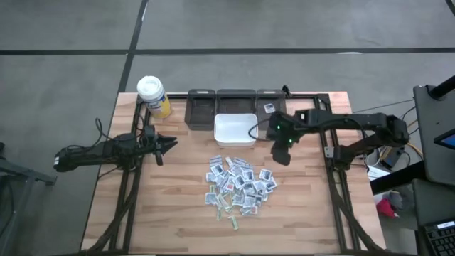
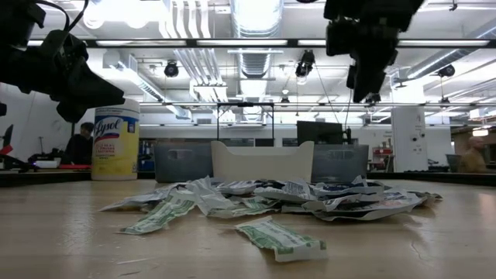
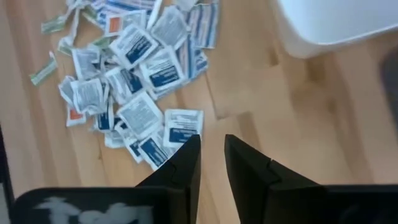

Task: Pick & Place First Aid Supplies
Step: Put the blue alcohol pad into the right black bin

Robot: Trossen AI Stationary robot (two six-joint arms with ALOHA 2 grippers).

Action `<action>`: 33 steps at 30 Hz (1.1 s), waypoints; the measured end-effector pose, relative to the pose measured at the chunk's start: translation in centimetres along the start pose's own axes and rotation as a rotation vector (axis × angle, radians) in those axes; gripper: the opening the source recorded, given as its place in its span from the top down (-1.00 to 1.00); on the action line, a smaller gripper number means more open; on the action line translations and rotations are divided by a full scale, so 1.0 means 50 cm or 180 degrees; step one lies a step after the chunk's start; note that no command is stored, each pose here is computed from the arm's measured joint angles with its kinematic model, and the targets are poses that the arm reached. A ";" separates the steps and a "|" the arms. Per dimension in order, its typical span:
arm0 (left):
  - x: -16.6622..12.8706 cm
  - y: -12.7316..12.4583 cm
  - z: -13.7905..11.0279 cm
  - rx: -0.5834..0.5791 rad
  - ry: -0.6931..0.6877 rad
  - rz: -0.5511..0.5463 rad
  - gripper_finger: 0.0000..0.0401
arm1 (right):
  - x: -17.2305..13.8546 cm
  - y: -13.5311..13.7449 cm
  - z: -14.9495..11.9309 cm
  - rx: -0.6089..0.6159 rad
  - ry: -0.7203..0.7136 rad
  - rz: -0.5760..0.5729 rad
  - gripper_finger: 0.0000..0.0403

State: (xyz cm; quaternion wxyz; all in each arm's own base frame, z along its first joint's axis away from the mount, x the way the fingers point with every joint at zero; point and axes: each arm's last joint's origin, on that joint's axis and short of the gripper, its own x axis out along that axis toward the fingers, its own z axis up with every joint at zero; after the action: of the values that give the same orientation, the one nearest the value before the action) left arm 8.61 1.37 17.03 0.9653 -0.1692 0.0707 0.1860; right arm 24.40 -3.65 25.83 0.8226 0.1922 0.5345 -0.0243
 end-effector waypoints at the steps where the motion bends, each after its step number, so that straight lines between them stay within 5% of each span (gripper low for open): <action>1: 0.000 0.000 0.000 0.0000 0.0000 -0.0001 0.53 | 0.009 0.000 -0.007 -0.0019 0.0007 0.0008 0.66; 11: 0.000 0.000 0.000 -0.0001 0.0000 0.0000 0.53 | 0.095 -0.014 -0.044 0.0065 0.0262 -0.0023 0.55; 25: 0.000 0.000 0.000 -0.0003 0.0001 0.0000 0.53 | 0.187 -0.005 -0.027 -0.0033 0.0650 0.0116 0.14; 33: 0.000 0.000 0.000 -0.0004 0.0001 0.0000 0.53 | 0.219 0.010 -0.023 -0.0099 0.0814 0.0114 0.07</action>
State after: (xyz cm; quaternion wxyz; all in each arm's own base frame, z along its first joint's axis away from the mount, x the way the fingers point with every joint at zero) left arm 8.61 1.37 17.03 0.9651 -0.1699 0.0708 0.1860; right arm 28.19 -0.97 15.85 0.7510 0.1904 0.6319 0.0233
